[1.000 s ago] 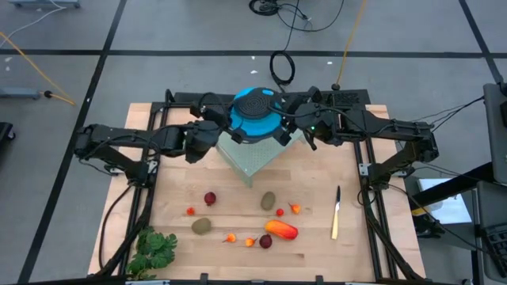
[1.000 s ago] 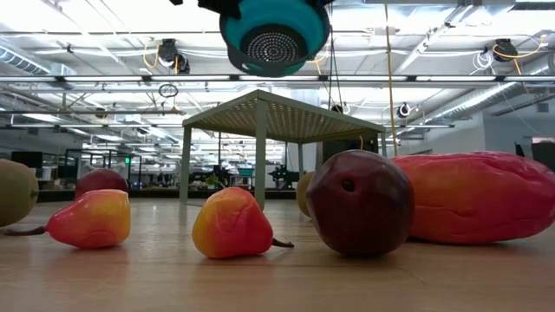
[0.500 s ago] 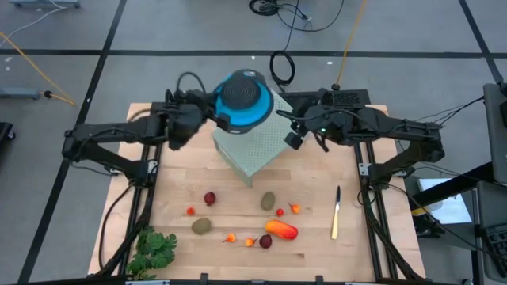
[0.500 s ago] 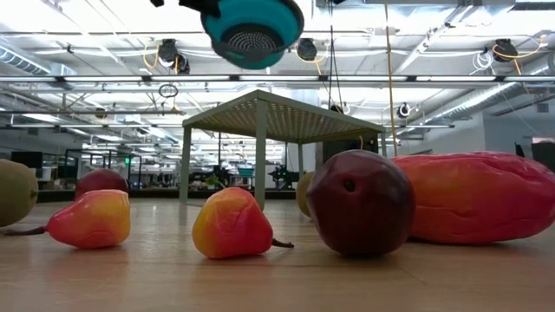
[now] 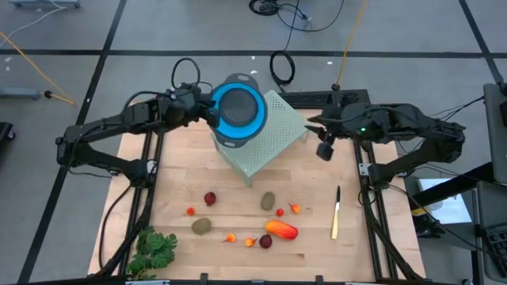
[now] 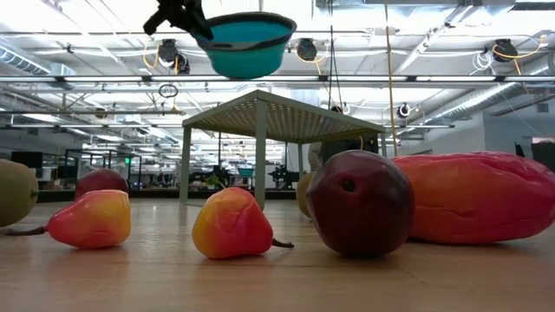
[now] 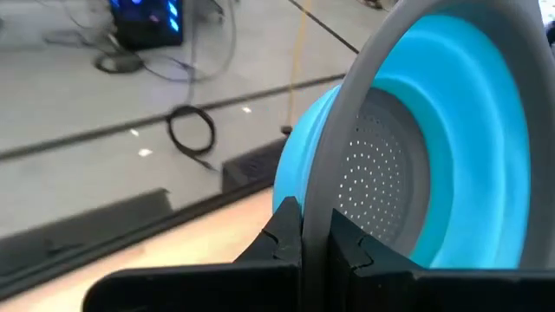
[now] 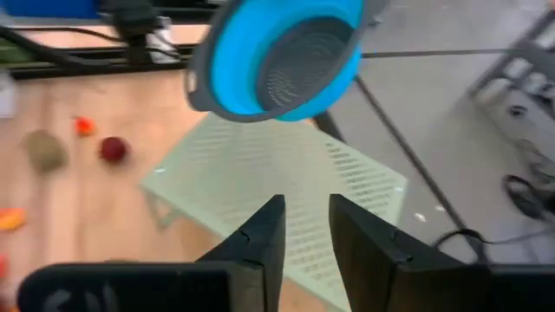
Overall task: Pick & Place Fruit
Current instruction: Put the blue strainer bowl on the shelf, then put the red yellow mango into the blue strainer bowl on the shelf
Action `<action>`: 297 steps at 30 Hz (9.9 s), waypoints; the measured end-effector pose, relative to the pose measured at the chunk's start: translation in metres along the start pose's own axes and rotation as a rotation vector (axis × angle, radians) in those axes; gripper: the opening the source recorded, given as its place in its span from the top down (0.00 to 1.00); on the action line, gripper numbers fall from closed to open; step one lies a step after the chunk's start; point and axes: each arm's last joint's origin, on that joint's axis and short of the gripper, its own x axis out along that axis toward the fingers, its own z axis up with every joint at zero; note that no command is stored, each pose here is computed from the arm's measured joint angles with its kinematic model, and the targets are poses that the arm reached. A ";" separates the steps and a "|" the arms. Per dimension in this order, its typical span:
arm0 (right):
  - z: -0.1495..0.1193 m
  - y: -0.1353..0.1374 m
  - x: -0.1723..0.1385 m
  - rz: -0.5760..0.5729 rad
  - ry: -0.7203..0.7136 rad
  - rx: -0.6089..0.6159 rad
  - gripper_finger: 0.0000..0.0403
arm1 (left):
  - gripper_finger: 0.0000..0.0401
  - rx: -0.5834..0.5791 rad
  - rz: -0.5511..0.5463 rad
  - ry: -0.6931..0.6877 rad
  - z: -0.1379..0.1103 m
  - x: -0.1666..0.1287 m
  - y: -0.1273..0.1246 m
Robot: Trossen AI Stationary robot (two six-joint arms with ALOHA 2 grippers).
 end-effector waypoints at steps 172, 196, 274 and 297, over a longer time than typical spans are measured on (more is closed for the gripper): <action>-0.237 -0.009 -0.003 0.421 -0.588 -0.021 1.00 | 0.99 -0.171 -0.227 0.550 0.003 0.059 -0.025; -0.237 -0.009 -0.003 0.418 -0.588 -0.021 1.00 | 0.99 -0.245 -0.185 0.588 -0.006 0.068 0.001; -0.237 -0.009 -0.003 0.419 -0.588 -0.019 1.00 | 0.55 -0.233 -0.089 0.611 -0.014 0.085 0.005; -0.237 -0.009 -0.003 0.419 -0.589 -0.018 1.00 | 0.50 -0.288 -0.135 0.430 0.015 0.017 0.021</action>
